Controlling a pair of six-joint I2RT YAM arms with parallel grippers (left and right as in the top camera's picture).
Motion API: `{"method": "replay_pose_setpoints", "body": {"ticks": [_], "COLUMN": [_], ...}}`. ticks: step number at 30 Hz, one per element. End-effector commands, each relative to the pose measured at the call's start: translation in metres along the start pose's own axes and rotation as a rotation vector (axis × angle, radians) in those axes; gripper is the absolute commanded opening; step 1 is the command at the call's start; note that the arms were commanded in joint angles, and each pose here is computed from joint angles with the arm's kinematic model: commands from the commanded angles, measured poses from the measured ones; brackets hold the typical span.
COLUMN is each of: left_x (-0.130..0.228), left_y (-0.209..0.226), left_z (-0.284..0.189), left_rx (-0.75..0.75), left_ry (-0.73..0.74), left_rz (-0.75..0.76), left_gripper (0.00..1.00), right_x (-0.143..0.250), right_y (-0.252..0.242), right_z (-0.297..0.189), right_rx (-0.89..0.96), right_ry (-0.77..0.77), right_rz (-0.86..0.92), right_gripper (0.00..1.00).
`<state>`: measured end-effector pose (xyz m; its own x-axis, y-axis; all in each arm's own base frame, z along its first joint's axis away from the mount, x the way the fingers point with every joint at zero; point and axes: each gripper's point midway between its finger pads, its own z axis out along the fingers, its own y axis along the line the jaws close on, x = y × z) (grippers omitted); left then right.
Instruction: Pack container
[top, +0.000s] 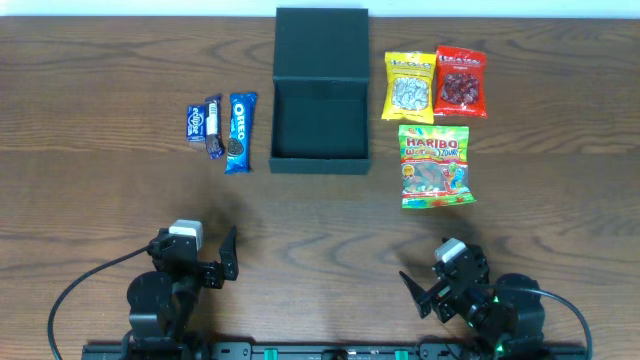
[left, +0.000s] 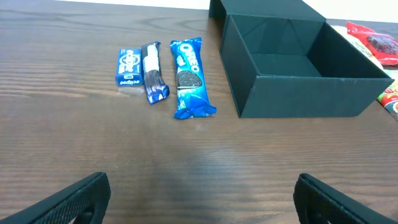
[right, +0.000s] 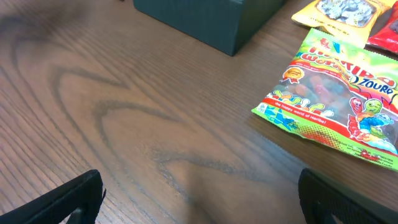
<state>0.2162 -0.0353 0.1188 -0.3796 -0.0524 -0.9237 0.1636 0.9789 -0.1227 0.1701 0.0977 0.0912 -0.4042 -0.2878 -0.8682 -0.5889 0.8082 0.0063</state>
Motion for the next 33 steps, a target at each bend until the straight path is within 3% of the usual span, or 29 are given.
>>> {"method": "replay_pose_setpoints", "body": {"ticks": [1, 6, 10, 13, 19, 27, 33], "left_x": [0.008, 0.008, 0.008, 0.008, 0.008, 0.008, 0.008], "left_y": [-0.001, -0.001, -0.001, -0.001, -0.001, -0.001, -0.001], "left_z": [0.003, 0.003, 0.003, 0.003, 0.003, 0.003, 0.003], "left_rx": [0.011, 0.011, 0.011, 0.011, 0.011, 0.011, 0.011], "left_ry": [0.014, 0.014, 0.014, 0.014, 0.014, 0.014, 0.014], "left_rz": [0.016, 0.016, 0.016, 0.016, 0.016, 0.015, 0.016], "left_gripper": [0.95, 0.95, 0.95, 0.95, 0.95, 0.95, 0.95], "right_x": [-0.001, -0.010, -0.034, -0.039, -0.046, -0.128, -0.138], "right_y": [0.001, 0.012, 0.032, 0.044, 0.049, 0.042, 0.029], "right_z": [0.000, 0.000, -0.006, -0.009, -0.012, -0.040, -0.025], "right_rx": [0.000, -0.072, -0.220, -0.311, -0.371, -0.469, -0.434], "right_ry": [-0.009, -0.048, -0.116, -0.086, -0.061, -0.399, -0.370], "right_rz": [0.002, 0.079, 0.367, 0.614, 0.863, 0.692, 0.722], "right_gripper": [0.99, 0.99, 0.99, 0.99, 0.98, 0.99, 0.99]}}
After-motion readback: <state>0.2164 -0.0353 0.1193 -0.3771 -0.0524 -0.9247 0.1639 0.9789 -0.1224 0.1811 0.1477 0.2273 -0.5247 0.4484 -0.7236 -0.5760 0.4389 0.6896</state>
